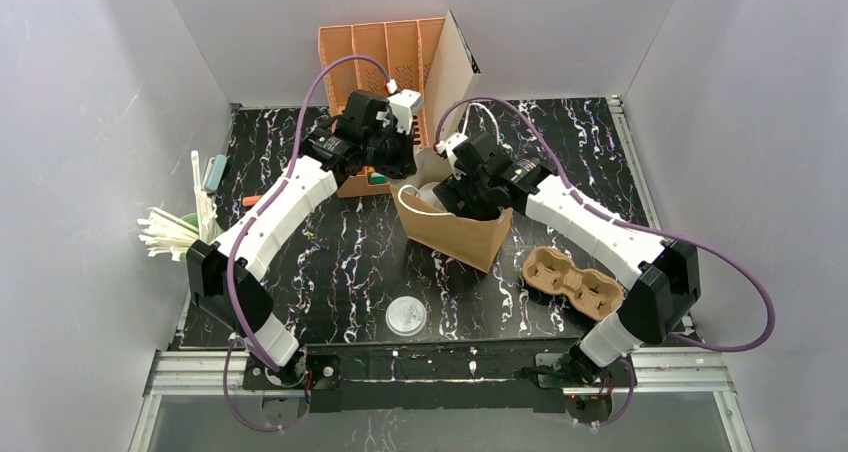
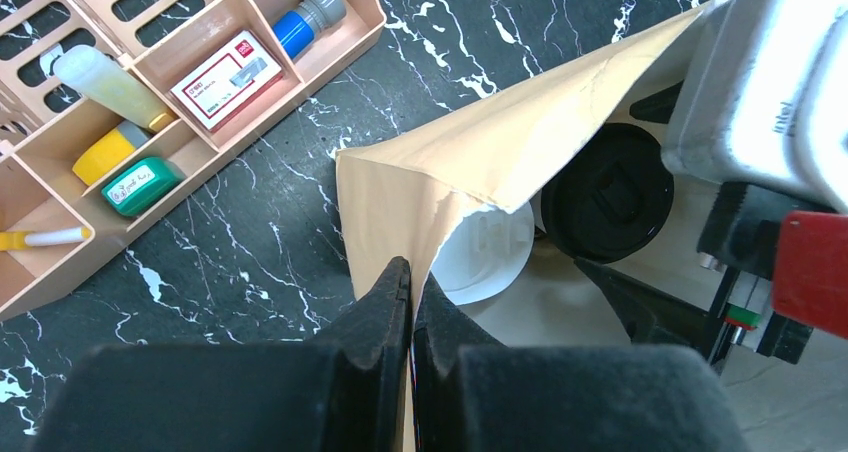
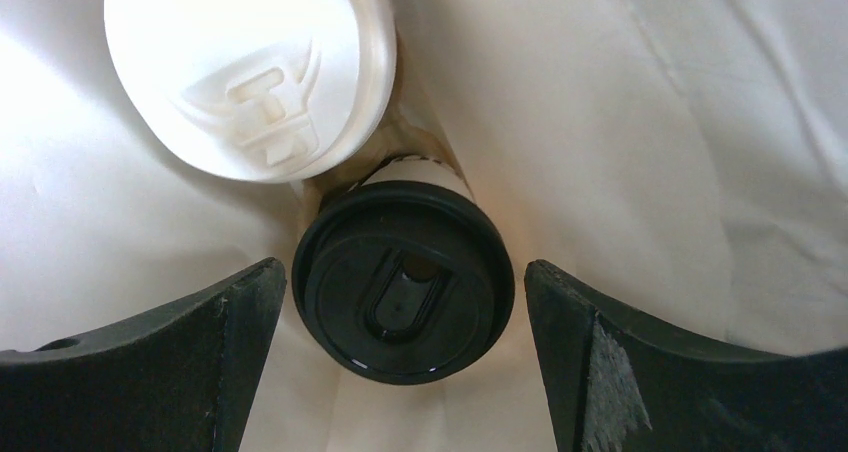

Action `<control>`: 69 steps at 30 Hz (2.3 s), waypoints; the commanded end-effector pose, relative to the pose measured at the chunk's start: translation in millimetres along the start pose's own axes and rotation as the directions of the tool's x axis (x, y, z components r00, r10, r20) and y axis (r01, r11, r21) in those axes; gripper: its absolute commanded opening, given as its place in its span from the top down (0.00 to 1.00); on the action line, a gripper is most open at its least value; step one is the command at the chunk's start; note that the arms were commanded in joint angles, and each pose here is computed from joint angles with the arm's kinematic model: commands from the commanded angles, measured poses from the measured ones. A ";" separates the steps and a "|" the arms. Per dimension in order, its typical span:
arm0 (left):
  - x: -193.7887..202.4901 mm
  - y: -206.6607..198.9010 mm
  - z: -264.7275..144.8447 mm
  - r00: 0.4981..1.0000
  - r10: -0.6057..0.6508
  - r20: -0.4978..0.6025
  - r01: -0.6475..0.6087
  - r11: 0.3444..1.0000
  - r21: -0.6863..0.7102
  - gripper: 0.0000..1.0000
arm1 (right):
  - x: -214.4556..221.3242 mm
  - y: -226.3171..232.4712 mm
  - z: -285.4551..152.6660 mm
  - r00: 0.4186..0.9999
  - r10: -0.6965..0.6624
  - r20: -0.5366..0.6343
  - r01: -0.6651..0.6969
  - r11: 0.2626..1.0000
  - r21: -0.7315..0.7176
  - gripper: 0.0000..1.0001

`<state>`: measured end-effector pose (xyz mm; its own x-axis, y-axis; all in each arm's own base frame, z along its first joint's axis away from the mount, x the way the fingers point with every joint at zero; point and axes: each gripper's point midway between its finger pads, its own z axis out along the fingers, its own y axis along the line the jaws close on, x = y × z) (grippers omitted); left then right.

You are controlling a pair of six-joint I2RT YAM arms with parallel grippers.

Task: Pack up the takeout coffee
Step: Place the coffee cup on the cup tray, then pick up the straw from the storage cup.

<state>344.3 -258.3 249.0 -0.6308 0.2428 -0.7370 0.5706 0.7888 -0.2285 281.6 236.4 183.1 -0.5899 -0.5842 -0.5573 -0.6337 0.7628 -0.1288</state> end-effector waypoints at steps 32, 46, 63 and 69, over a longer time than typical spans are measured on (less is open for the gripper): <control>-18.9 26.0 -11.3 0.999 -0.023 0.050 0.031 0.987 -0.158 1.00 | -100.1 11.6 -90.8 0.946 0.047 0.320 0.006 0.987 -0.163 0.09; -58.6 36.9 -42.1 0.979 -0.077 0.187 0.126 0.956 -0.266 0.46 | -135.7 -8.6 -125.3 0.886 0.114 0.449 -0.075 0.992 -0.104 0.13; -29.8 123.4 -215.2 0.910 -0.102 0.402 0.392 0.528 -0.754 0.26 | -168.8 -27.0 -146.3 0.844 0.237 0.480 -0.223 0.971 -0.088 0.19; 6.5 180.4 -270.4 0.960 -0.079 0.267 0.278 0.200 -0.940 0.24 | -158.1 -35.7 -148.0 0.839 0.272 0.471 -0.282 0.958 -0.051 0.21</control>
<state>322.4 -30.5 376.9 -0.4388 -0.0610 -0.8965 -0.3562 0.9278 0.1112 325.0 276.0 378.6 -0.4468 -0.2246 -0.8660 -0.5301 0.8462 0.0540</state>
